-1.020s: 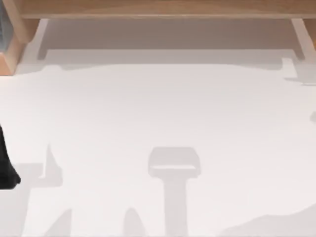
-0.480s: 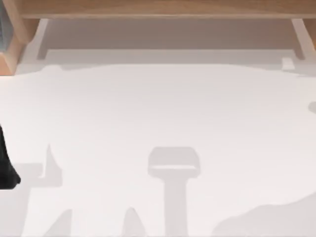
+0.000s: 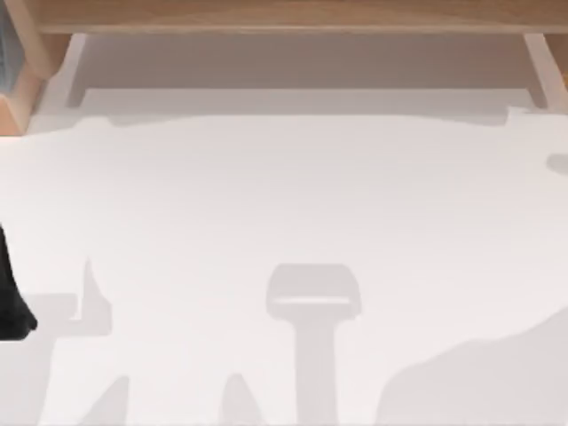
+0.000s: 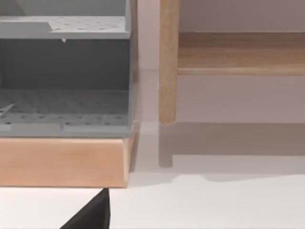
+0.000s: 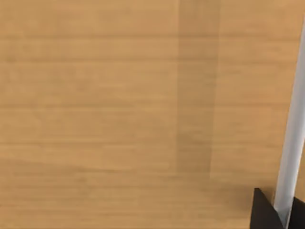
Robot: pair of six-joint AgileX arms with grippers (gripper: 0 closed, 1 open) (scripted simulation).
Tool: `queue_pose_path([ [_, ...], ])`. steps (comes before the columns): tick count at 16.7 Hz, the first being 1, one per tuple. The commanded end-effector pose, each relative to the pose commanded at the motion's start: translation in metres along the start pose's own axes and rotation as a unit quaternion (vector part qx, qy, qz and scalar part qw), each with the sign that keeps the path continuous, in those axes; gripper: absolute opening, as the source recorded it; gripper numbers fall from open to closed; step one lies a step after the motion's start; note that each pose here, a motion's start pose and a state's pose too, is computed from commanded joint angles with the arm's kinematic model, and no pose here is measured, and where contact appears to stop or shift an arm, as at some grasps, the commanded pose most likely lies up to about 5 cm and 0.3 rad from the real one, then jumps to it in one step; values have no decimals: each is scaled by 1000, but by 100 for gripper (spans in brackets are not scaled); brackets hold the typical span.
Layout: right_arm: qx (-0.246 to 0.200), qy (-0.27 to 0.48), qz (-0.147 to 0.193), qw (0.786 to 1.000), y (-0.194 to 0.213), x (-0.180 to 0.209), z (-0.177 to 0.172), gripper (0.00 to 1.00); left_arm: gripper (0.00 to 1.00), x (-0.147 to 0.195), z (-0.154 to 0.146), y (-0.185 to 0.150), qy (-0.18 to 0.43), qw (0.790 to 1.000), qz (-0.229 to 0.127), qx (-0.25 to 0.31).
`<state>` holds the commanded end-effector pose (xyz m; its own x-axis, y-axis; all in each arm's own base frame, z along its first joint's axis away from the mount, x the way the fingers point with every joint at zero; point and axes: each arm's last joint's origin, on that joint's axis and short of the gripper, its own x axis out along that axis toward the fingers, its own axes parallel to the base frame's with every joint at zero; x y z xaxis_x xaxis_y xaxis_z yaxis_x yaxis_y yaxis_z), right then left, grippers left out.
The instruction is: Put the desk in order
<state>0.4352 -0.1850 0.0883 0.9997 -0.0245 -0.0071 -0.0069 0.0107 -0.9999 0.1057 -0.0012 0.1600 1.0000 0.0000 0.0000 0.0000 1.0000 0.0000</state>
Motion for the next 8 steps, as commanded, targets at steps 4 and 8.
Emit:
queue_pose_path([
  [4,0,0,0,1000,0,0,0,15,100,0,0,0,0,1000,0,0],
  [8,0,0,0,1000,0,0,0,45,100,0,0,0,0,1000,0,0],
])
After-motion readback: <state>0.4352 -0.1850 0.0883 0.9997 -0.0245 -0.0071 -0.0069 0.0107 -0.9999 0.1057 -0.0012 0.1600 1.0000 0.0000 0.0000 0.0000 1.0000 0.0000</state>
